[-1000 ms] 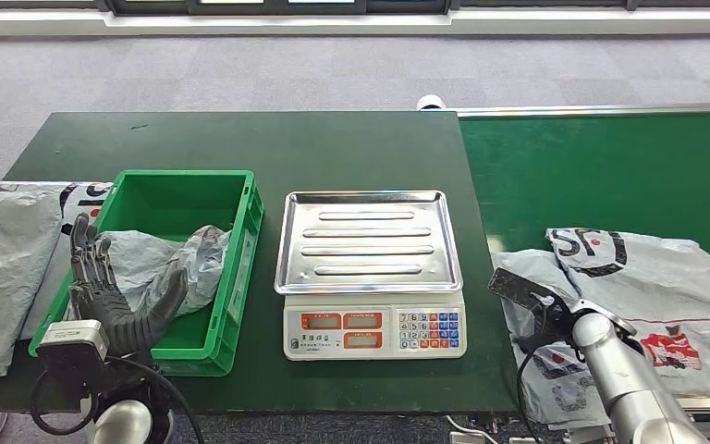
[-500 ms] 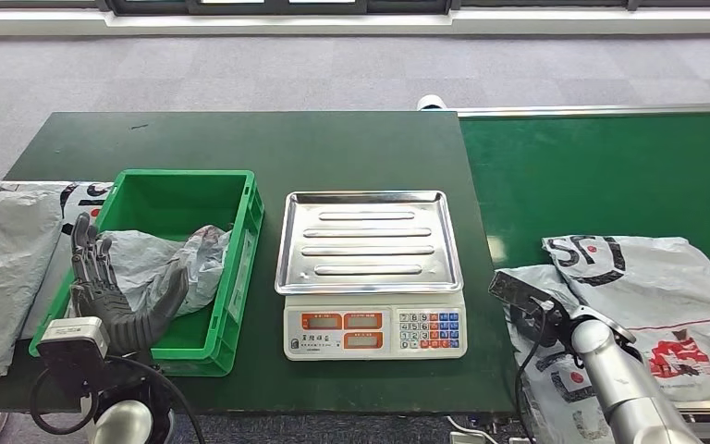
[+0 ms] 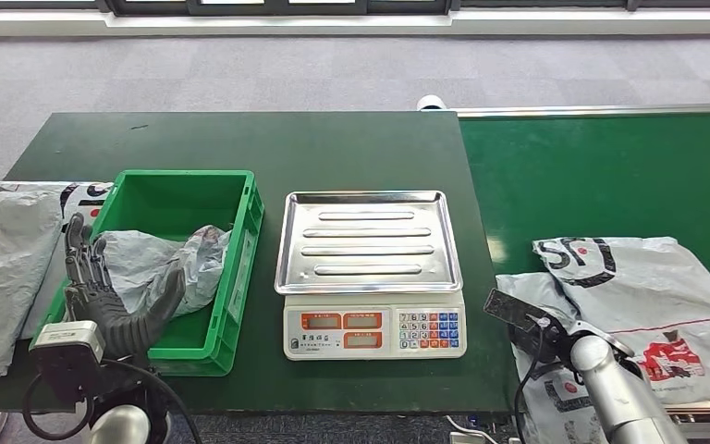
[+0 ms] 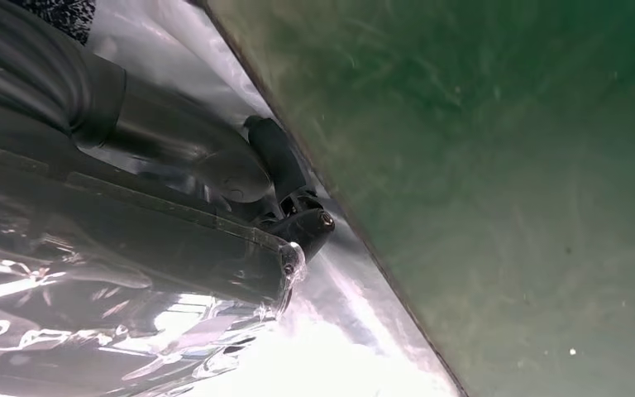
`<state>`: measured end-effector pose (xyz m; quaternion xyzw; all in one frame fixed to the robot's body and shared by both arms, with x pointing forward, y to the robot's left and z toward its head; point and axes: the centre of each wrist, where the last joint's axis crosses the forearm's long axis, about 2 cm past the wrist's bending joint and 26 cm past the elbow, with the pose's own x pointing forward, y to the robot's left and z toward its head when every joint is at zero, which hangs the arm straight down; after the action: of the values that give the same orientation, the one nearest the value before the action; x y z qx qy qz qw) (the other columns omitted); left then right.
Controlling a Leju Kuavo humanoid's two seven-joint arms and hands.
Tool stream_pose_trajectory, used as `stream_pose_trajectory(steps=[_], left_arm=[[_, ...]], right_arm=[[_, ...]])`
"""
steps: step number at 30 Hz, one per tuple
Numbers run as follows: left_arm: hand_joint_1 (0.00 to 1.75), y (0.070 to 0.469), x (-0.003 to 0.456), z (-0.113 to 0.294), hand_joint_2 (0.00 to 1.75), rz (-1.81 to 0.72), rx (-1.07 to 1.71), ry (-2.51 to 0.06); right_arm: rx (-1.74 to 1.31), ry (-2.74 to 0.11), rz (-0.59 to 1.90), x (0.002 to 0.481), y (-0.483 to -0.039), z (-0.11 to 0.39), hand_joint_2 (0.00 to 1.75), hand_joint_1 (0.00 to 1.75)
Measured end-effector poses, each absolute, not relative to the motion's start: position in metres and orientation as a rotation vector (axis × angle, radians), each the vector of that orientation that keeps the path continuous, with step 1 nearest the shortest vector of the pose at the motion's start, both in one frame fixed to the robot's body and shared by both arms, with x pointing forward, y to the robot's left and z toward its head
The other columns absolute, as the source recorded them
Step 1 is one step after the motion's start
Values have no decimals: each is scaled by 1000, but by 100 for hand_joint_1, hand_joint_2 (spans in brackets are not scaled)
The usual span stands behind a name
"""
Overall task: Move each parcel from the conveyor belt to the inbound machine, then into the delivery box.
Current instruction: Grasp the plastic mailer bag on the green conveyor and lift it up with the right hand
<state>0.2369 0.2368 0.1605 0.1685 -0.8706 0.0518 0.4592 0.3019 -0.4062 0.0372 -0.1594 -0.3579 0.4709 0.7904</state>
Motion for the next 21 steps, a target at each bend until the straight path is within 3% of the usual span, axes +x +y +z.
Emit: stream_pose_trajectory(steps=[10, 11, 14, 15, 21], left_arm=[[0, 241, 225, 164, 175, 152, 451, -2146], [0, 241, 224, 164, 175, 154, 453, -2146], [0, 243, 219, 164, 175, 170, 474, -2141], [0, 243, 216, 164, 175, 178, 482, -2138], [0, 243, 202, 167, 175, 210, 504, -2131]], right_arm=[[-501, -864, 1041, 309, -398, 55, 175, 175], [-520, -874, 1043, 309, -398, 56, 175, 167], [-720, -936, 1048, 314, -390, 67, 175, 36], [-827, -972, 1041, 317, -385, 75, 175, 0], [-1185, -1172, 897, 325, -356, 129, 175, 0]])
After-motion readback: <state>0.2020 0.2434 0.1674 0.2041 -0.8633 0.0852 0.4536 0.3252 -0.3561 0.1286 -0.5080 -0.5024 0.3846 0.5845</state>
